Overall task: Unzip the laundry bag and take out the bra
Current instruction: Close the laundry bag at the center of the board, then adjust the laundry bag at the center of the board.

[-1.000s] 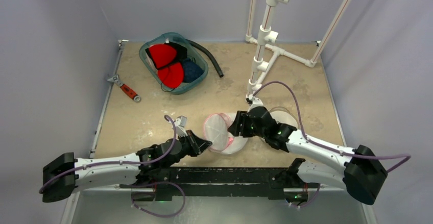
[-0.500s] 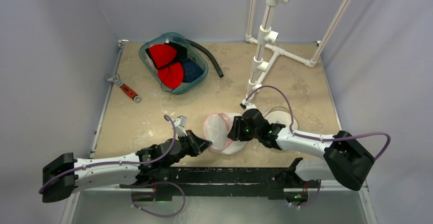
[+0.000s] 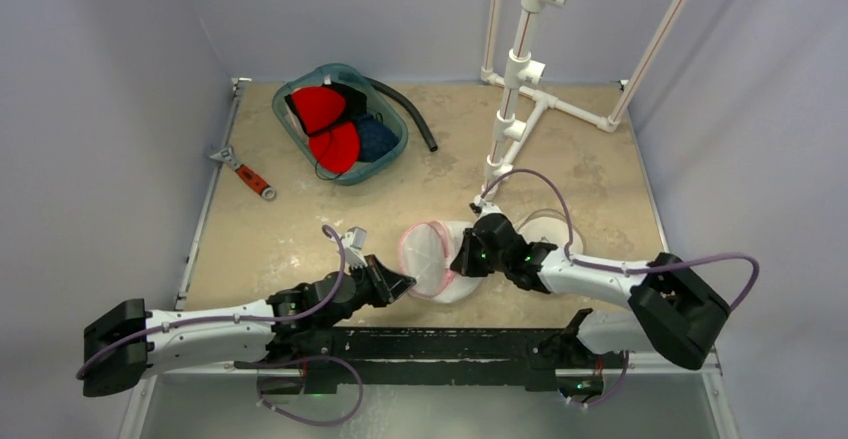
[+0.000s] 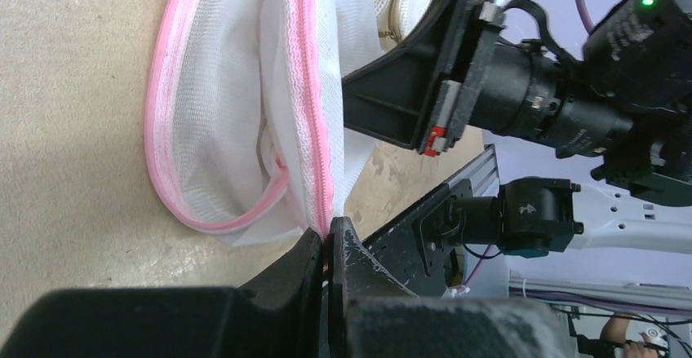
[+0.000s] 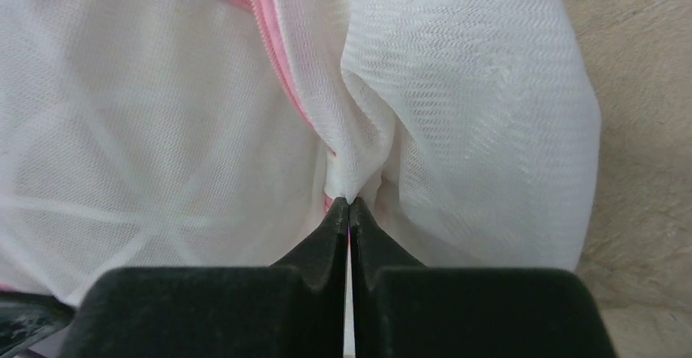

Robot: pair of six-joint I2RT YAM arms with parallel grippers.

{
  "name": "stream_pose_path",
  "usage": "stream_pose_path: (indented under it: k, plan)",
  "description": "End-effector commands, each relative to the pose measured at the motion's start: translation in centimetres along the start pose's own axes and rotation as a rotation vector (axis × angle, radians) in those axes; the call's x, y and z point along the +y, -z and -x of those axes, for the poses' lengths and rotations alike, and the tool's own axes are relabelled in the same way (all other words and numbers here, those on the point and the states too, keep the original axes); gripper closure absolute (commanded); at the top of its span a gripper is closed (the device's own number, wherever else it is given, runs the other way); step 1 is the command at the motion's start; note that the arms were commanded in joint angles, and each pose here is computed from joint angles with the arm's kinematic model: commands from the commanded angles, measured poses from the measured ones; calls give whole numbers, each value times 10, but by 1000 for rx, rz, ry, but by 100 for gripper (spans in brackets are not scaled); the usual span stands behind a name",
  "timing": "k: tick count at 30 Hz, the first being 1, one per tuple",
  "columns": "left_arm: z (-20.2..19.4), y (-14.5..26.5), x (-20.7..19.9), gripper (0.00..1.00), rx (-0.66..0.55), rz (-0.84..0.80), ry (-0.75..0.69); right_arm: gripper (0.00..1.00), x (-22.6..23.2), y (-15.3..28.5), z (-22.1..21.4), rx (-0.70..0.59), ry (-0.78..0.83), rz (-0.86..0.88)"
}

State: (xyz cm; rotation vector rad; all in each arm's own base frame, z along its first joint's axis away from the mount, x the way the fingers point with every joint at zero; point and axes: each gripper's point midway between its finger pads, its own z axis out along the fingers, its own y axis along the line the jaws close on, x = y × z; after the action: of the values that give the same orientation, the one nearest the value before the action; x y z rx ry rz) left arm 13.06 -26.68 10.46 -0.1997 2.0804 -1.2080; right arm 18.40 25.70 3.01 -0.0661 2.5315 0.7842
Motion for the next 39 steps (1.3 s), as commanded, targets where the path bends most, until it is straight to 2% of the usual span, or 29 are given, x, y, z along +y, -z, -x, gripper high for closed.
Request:
stream_pose_path:
  k: [1, 3, 8, 13, 21, 23, 25, 31, 33, 39]
  plan:
    - [3, 2, -7, 94, -5, -24, -18, 100, 5, 24, 21, -90, 0, -8]
    - [5, 3, -7, 83, -9, -14, -22, 100, 4, 38, 30, -131, 7, -29]
    - [8, 4, -7, 65, -16, 6, -45, 100, -10, 59, 38, -159, 28, -117]
    - [13, 5, -3, 49, -22, 53, -65, 100, -16, 78, 44, -198, -21, -152]
    - [26, 10, -1, 36, -72, 82, -75, 100, -27, 98, 48, -251, -140, -219]
    - [26, 9, 3, 29, -79, 92, -60, 100, -26, 101, 49, -267, -156, -204]
    - [23, 4, 3, 23, -82, 81, -47, 100, -18, 104, 50, -278, -157, -144]
    - [29, 4, -5, 23, -87, 90, -84, 100, 55, 127, 65, -325, -28, 238]
    - [40, 12, -1, 24, -118, 130, -97, 100, 73, 133, 70, -321, 19, 307]
    - [104, 61, -5, 24, -319, 207, -100, 100, 140, 153, 102, -354, 150, 514]
